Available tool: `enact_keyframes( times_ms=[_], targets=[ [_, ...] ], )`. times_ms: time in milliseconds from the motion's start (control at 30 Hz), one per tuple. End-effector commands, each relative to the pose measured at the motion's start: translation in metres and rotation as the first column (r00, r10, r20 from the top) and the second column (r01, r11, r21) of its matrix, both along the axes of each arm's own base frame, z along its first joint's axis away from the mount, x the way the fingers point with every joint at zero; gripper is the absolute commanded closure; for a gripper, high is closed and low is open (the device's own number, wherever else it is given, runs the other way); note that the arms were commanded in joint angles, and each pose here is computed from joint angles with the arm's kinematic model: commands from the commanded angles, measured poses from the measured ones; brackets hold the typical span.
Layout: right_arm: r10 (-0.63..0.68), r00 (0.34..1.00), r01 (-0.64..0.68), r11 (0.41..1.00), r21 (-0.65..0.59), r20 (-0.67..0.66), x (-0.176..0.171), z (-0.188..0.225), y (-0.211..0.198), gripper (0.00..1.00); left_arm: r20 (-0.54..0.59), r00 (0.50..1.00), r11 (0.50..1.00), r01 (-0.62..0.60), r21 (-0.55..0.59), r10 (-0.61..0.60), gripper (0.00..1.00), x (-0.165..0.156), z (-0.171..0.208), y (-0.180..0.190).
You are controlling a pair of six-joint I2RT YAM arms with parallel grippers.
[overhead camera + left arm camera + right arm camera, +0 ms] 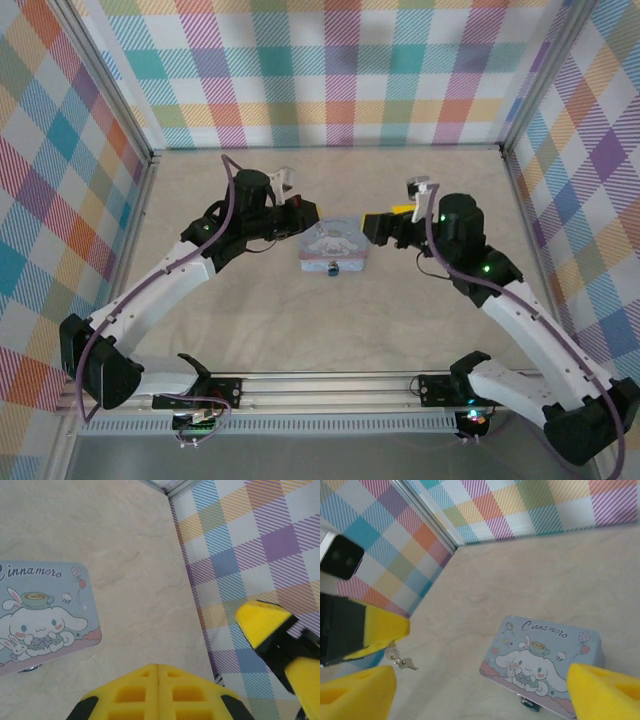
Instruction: Unlock a padlock with a key
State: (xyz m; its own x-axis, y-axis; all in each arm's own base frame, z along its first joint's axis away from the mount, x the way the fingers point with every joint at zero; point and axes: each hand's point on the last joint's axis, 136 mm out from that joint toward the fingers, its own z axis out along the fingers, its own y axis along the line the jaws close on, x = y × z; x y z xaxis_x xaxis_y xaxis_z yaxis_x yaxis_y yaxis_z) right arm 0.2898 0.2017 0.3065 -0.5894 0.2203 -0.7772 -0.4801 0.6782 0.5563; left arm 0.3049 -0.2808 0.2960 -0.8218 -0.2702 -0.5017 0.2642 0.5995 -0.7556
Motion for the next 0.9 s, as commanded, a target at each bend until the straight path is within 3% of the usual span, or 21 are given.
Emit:
enact_keyframes(
  times_ms=[0,100,200,333,533,867],
  targets=[
    [0.186,0.970,-0.140,0.955,0.261,-0.159,-0.010,-0.003,0.023,0.19,0.112,0.994,0.998,-0.002,-0.055,0.008,1.00,0.001,0.024,0.002],
    [0.251,0.951,-0.170,0.913,0.372,-0.182,-0.008,-0.008,0.033,0.25,0.131,0.991,0.996,0.006,-0.089,0.006,1.00,0.000,0.028,-0.001],
    [0.304,0.937,-0.195,0.865,0.463,-0.173,-0.008,-0.009,0.039,0.39,0.157,0.988,0.990,0.020,-0.137,0.001,1.00,-0.004,0.035,-0.005],
    [0.321,0.937,-0.207,0.825,0.525,-0.134,-0.010,-0.004,0.042,0.50,0.183,0.983,0.982,0.048,-0.181,-0.014,1.00,-0.009,0.043,-0.014],
    [0.377,0.926,-0.314,0.776,0.547,-0.003,-0.030,0.020,0.060,0.54,0.217,0.975,0.971,0.086,-0.225,-0.036,1.00,-0.018,0.053,-0.029],
    [0.416,0.907,-0.382,0.740,0.554,0.069,-0.046,0.035,0.071,0.61,0.238,0.970,0.959,0.112,-0.262,-0.048,1.00,-0.027,0.060,-0.039]
  ],
)
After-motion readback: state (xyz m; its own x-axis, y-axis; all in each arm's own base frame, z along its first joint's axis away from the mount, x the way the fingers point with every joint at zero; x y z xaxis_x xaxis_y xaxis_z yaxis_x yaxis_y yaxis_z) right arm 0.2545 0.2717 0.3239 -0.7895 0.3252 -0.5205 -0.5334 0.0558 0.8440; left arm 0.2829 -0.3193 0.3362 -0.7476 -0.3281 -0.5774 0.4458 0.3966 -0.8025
